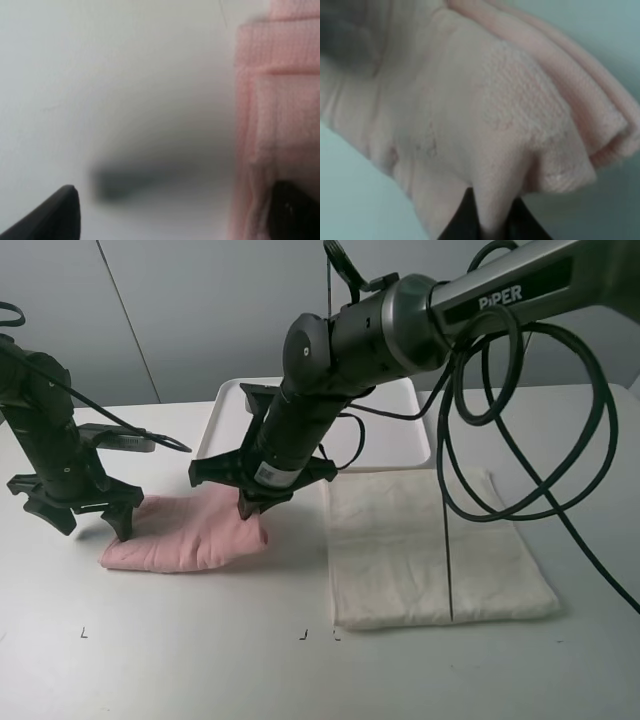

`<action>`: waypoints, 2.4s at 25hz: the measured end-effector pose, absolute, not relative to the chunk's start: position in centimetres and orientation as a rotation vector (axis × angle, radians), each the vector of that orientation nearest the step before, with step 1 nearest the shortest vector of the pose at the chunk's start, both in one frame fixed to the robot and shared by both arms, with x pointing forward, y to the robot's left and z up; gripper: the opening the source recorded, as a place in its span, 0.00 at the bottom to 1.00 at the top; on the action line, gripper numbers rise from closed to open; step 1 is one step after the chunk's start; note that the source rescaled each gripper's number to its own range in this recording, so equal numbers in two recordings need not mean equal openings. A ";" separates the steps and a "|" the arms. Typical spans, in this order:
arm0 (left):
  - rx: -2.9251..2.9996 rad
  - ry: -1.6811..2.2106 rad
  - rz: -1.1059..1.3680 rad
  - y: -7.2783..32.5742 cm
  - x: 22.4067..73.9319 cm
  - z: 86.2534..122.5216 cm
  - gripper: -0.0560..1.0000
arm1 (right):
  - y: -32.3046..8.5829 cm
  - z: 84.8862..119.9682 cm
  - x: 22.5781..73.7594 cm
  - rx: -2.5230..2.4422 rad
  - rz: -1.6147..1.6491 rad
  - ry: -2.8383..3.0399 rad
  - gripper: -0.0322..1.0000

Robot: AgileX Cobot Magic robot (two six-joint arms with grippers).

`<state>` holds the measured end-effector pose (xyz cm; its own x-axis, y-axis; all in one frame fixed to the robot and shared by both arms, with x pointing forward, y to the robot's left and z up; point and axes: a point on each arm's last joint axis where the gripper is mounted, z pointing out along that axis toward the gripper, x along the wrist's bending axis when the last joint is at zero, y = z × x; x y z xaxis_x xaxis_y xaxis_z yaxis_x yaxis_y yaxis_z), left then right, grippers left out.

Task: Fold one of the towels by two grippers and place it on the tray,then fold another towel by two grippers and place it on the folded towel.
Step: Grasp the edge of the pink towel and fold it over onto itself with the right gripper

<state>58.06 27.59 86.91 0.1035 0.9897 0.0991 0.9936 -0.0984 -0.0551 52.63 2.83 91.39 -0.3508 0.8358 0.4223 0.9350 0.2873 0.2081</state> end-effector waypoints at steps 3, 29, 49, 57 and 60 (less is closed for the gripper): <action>-2.249 -2.037 -0.054 27.6 58.1 86.9 0.97 | 3.5 91.8 52.5 -1.582 -0.699 -2.260 0.06; -2.250 -2.059 -0.019 27.7 58.0 86.9 0.97 | 9.5 86.5 51.9 -1.560 -0.940 -1.833 0.06; -2.380 -2.117 -0.066 26.9 59.7 92.1 0.97 | 9.9 85.6 51.8 -1.594 -0.932 -1.870 0.06; -2.426 -2.135 -0.144 26.7 61.3 95.4 0.97 | 9.9 85.6 51.8 -1.595 -0.936 -1.874 0.12; -2.441 -2.143 -0.150 26.6 61.6 95.8 0.97 | 10.0 85.8 51.9 -1.596 -0.955 -1.850 0.39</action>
<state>61.60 26.63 95.76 0.1296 0.9916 -0.0030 0.9815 -0.1279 0.1427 51.92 10.02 85.77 -0.1768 0.6213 0.7634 0.9821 0.0604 0.1783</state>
